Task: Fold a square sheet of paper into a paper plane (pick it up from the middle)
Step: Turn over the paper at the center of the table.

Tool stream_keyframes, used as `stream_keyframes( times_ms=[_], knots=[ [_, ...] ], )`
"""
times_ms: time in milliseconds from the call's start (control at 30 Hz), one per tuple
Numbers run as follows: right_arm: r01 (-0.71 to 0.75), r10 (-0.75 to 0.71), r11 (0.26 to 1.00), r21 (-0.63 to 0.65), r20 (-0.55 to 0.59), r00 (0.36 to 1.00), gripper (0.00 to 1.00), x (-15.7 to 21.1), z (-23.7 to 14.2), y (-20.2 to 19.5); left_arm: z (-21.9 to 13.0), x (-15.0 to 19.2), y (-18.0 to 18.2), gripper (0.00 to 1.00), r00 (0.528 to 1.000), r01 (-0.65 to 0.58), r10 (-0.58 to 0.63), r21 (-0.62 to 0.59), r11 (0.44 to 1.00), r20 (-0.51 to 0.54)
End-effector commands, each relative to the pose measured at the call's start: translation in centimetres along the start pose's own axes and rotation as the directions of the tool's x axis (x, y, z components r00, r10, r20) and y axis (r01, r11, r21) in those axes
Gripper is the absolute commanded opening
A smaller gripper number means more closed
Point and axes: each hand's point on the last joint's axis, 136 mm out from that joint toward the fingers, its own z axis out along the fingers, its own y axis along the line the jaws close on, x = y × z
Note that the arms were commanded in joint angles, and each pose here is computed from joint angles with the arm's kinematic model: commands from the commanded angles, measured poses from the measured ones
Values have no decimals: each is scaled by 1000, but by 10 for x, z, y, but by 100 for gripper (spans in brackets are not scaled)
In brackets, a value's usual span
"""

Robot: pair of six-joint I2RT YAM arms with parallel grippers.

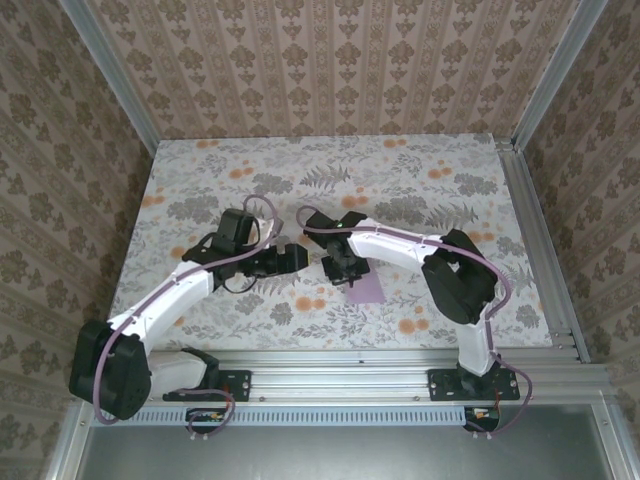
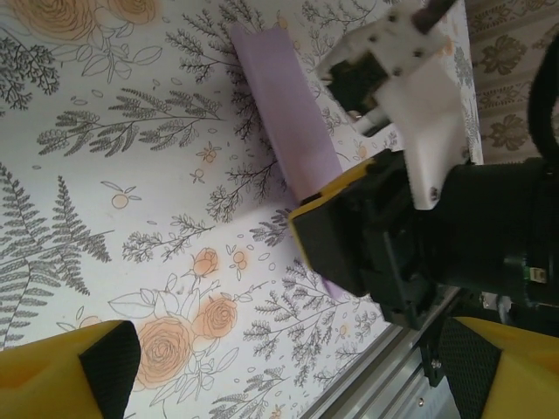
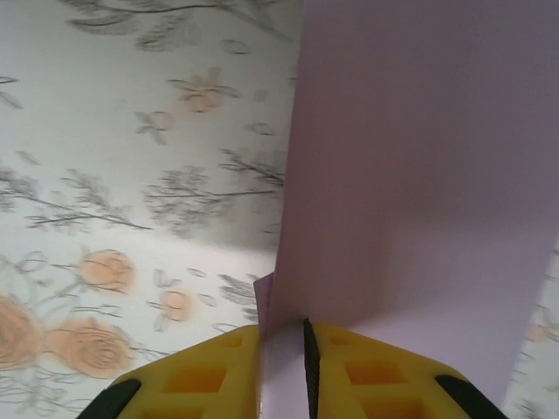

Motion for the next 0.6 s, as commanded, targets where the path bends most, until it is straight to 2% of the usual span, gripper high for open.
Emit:
stream_keyframes(
  times_ms=[0,133,300,433,567],
  knots=[
    [-26,24,992,-120,-16,1000,26,-4,5,32,-2,14,5,92,999,15,-15,5,1000,-36],
    [-41,41,986,-161,-4,999,31,-7,8,40,1,20,9,92,999,27,-27,4,1000,-45],
    [-60,79,967,-248,64,995,37,-14,-11,37,6,21,14,91,998,38,-38,-3,999,-57],
    [-84,123,958,-273,127,984,41,-10,-36,4,10,17,14,87,998,35,-35,-4,999,-55],
    [-117,161,953,-280,138,977,44,6,-42,-32,22,12,6,81,997,-15,13,-29,999,-74]
  ],
)
